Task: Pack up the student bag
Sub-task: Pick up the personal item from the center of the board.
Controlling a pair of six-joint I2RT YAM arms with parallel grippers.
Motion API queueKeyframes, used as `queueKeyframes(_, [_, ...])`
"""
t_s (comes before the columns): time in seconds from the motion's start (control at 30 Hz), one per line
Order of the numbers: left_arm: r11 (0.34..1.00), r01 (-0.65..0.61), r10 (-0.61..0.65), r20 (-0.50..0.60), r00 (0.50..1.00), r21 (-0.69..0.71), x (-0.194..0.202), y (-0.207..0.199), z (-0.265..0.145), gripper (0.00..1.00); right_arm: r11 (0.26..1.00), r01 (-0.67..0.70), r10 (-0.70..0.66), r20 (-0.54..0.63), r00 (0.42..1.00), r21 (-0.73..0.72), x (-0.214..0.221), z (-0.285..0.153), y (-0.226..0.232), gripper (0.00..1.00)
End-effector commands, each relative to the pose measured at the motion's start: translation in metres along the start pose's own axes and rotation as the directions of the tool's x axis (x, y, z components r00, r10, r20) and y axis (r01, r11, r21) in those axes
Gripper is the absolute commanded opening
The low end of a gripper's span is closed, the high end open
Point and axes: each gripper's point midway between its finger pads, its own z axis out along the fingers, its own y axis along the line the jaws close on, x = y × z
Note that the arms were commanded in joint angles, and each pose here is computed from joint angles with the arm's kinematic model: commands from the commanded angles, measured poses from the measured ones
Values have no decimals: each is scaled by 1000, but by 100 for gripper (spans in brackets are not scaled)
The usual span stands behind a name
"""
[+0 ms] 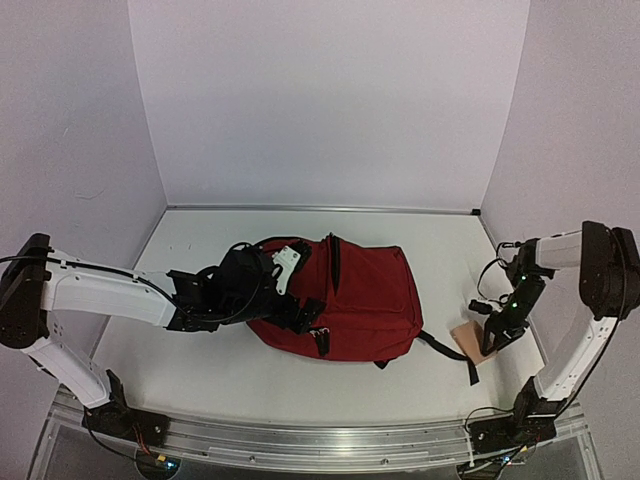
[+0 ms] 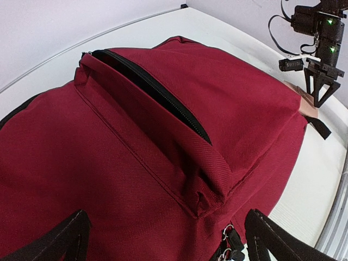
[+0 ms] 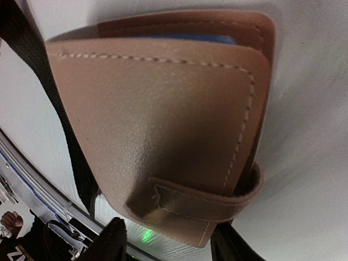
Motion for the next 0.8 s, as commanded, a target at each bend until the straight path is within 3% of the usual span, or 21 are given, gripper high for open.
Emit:
queueKeyframes(0.0, [999, 1, 1, 60, 998, -32, -24, 4, -7, 100, 999, 21, -20, 29, 999, -38, -6, -4, 5, 39])
queueKeyframes(0.13, [999, 3, 1, 67, 998, -48, -24, 7, -7, 100, 1000, 15, -14, 44, 999, -5, -7, -12, 2, 7])
queueKeyframes(0.2, [998, 1, 3, 66, 998, -59, -24, 8, -6, 100, 1000, 10, -10, 57, 998, 15, -7, -19, 1, 0])
queueKeyframes(0.43, [1000, 10, -9, 53, 999, -19, -34, -1, -5, 100, 994, 79, -91, 171, 981, 76, -15, -77, 20, 0])
queueKeyframes(0.6, [999, 32, -32, 57, 998, 18, -54, -8, -7, 100, 982, 158, -182, 289, 940, 104, -26, -136, 50, 0])
queueKeyframes(0.77, [983, 89, -101, 68, 993, 163, -78, -13, -12, 100, 962, 248, -272, 400, 875, 110, -35, -188, 89, 0])
